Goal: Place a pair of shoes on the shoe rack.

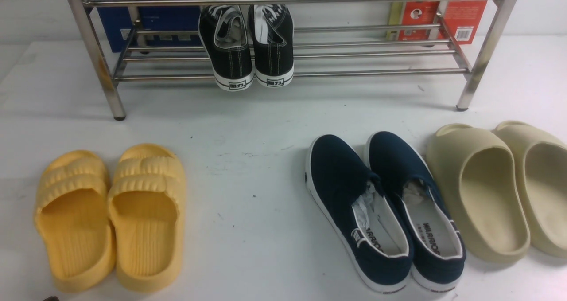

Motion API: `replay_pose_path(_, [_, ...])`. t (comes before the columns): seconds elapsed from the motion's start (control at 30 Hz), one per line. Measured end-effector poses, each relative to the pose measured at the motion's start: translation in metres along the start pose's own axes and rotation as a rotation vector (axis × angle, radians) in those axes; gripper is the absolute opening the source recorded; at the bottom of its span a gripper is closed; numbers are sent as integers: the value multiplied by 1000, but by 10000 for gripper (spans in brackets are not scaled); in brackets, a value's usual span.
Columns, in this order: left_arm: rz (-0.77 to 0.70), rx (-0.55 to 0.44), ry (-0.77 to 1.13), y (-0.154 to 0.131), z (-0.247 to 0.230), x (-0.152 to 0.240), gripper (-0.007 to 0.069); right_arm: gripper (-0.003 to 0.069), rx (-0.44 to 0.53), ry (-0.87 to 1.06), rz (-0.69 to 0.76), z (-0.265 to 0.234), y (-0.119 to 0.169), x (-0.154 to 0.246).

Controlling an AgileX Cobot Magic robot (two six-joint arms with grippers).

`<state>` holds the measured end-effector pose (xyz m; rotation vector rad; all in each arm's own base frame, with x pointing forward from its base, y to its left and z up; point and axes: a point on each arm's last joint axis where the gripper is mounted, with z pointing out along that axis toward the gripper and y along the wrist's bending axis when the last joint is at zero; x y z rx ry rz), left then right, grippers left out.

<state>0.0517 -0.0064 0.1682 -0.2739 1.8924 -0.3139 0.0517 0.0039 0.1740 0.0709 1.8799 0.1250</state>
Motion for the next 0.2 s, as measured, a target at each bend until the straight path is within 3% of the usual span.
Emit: replay_pose_path(0.2, [0,0,0,0,0,0,-8,239,0,0,0,0,0,0])
